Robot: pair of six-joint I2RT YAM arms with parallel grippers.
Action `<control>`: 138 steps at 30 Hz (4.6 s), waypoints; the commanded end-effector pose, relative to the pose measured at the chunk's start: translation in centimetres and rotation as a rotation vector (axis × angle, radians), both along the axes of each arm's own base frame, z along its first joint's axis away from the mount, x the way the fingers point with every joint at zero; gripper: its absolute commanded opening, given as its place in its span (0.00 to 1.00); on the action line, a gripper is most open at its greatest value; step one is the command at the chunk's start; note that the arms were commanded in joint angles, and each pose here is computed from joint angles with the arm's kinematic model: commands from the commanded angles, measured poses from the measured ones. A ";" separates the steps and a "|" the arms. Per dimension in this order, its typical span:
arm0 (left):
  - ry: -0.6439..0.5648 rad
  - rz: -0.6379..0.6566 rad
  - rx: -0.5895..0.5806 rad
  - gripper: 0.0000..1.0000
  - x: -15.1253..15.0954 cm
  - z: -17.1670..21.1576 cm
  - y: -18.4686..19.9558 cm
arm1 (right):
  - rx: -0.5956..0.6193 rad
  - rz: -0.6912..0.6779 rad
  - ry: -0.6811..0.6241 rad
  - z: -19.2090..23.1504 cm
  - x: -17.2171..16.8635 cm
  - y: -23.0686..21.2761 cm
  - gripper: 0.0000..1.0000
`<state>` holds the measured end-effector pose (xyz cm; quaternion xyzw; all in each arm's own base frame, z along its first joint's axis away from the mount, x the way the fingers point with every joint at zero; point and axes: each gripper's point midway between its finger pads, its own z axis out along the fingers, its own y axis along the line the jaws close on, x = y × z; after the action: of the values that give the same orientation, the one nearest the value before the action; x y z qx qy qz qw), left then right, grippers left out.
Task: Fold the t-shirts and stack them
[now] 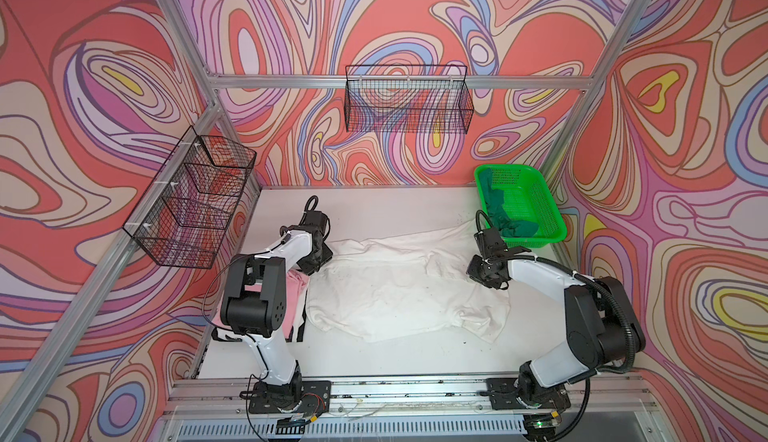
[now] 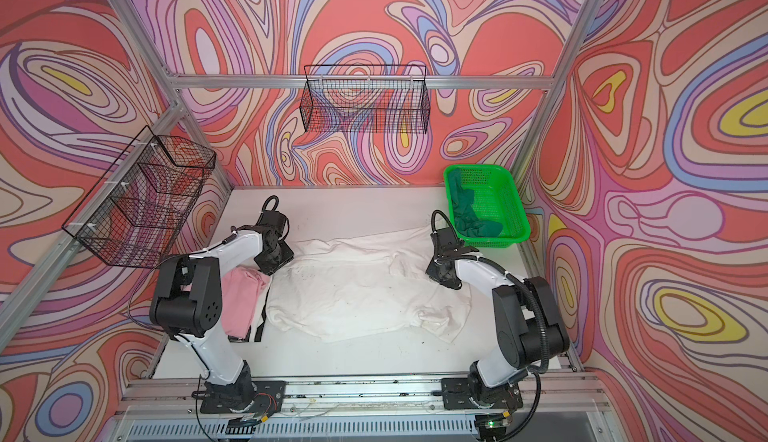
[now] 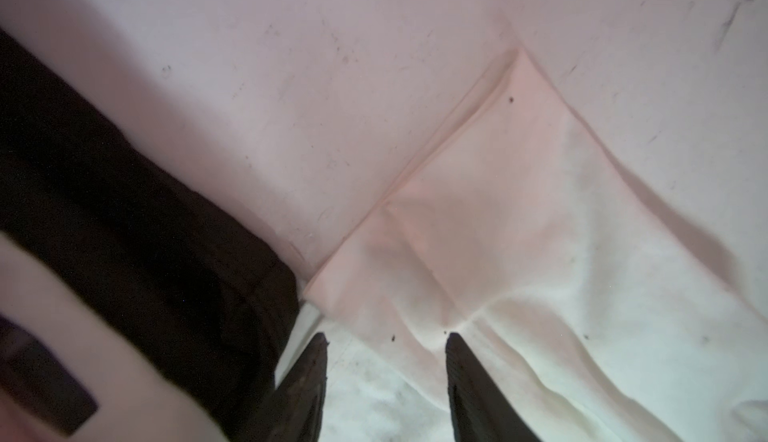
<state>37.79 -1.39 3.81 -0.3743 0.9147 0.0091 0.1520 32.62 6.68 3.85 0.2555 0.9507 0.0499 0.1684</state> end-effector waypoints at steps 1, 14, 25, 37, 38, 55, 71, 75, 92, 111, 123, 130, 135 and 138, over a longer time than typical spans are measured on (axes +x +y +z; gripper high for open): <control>0.027 0.014 0.008 0.49 -0.6 -0.7 0.4 | -0.029 -0.016 0.046 -1.6 -1.1 -0.4 0.28; 0.030 0.014 0.006 0.47 -0.5 -0.8 0.3 | -0.032 -0.013 0.035 -1.7 -0.7 -0.4 0.17; 0.028 0.011 0.012 0.47 -0.3 -0.6 0.4 | -0.045 0.005 0.027 -1.0 0.2 -0.3 0.21; 0.031 0.007 0.008 0.46 -0.3 -0.8 0.3 | -0.046 0.015 0.015 -0.7 0.5 -0.2 0.01; 0.029 0.007 0.010 0.46 -0.3 -0.7 0.3 | -0.055 0.015 0.006 -0.2 0.8 -0.3 0.00; 0.040 0.020 0.022 0.49 -0.6 -0.9 0.6 | -0.020 0.057 -0.216 9.5 8.2 1.6 0.00; 0.052 0.006 0.011 0.28 0.0 -2.0 0.3 | 0.057 0.100 -0.305 13.0 10.7 3.6 0.00; 0.048 0.001 0.012 0.26 0.5 -2.0 0.2 | 0.083 0.109 -0.313 13.3 10.6 3.9 0.00; 0.035 -0.012 0.033 0.18 0.4 -1.0 0.4 | 0.111 0.117 -0.308 13.0 10.2 4.3 0.00; -0.069 0.057 0.069 0.36 0.5 1.4 1.6 | 0.126 0.134 -0.305 12.6 10.0 4.6 0.00; -0.029 0.091 0.014 0.26 0.4 -0.8 2.3 | 0.137 0.150 -0.310 12.6 9.7 4.9 0.00; 0.021 0.100 0.005 0.20 -0.3 -2.4 2.4 | 0.141 0.153 -0.305 12.3 9.7 5.0 0.00; 0.033 0.098 0.024 0.12 -0.1 -2.6 2.7 | 0.137 0.158 -0.303 12.2 9.6 5.0 0.00; 0.024 0.096 0.035 0.06 0.2 -2.3 2.9 | 0.140 0.159 -0.302 12.2 9.6 5.0 0.00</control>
<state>38.36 0.72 2.29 -0.4080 0.8990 0.0150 0.1583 42.48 11.43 15.24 0.1885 0.9286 0.1603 0.2765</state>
